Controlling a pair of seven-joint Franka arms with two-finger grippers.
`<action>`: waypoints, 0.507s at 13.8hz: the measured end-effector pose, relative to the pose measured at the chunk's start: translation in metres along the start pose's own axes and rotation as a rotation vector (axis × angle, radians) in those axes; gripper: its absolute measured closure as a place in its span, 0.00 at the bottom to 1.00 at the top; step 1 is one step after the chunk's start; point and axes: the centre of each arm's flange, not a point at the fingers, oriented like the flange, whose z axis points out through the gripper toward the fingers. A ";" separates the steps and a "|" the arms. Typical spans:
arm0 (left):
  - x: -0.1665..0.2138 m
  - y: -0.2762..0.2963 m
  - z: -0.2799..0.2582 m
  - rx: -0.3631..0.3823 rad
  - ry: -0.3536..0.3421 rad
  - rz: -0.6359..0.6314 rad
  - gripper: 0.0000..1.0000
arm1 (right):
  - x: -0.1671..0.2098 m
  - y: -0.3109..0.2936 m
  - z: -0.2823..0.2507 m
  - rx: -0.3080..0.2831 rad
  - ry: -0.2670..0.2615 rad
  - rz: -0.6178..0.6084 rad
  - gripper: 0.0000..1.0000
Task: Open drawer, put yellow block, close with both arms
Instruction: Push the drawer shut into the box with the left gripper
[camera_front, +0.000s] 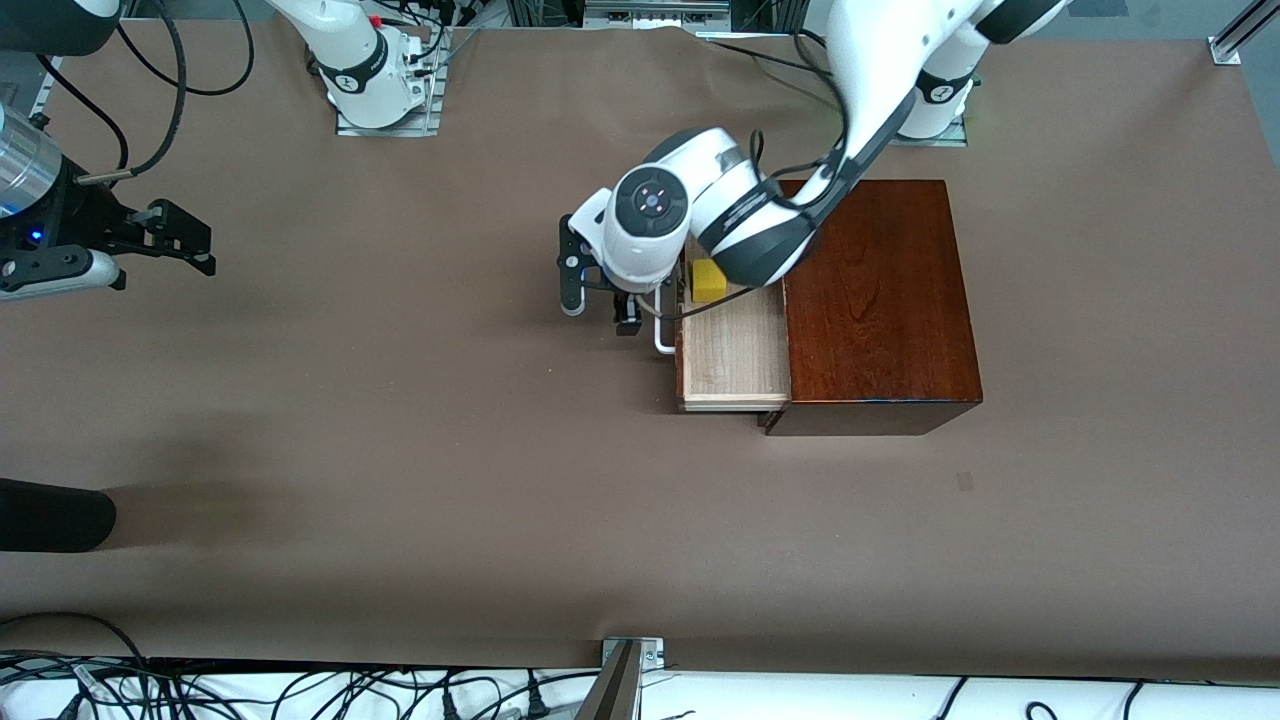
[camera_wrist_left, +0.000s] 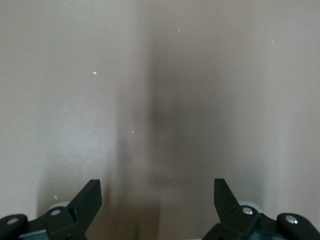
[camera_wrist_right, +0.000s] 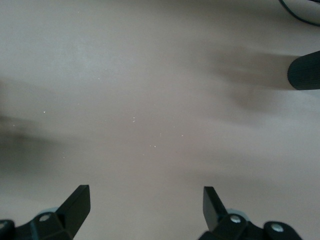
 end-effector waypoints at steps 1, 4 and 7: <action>0.001 0.001 0.013 0.001 -0.019 0.017 0.00 | 0.000 0.002 0.000 0.000 0.000 0.019 0.00; 0.003 0.007 0.034 -0.012 -0.054 0.043 0.00 | 0.000 -0.002 0.000 0.000 0.000 0.106 0.00; -0.011 0.003 0.043 -0.035 -0.118 0.037 0.00 | 0.001 -0.010 0.000 0.001 0.000 0.145 0.00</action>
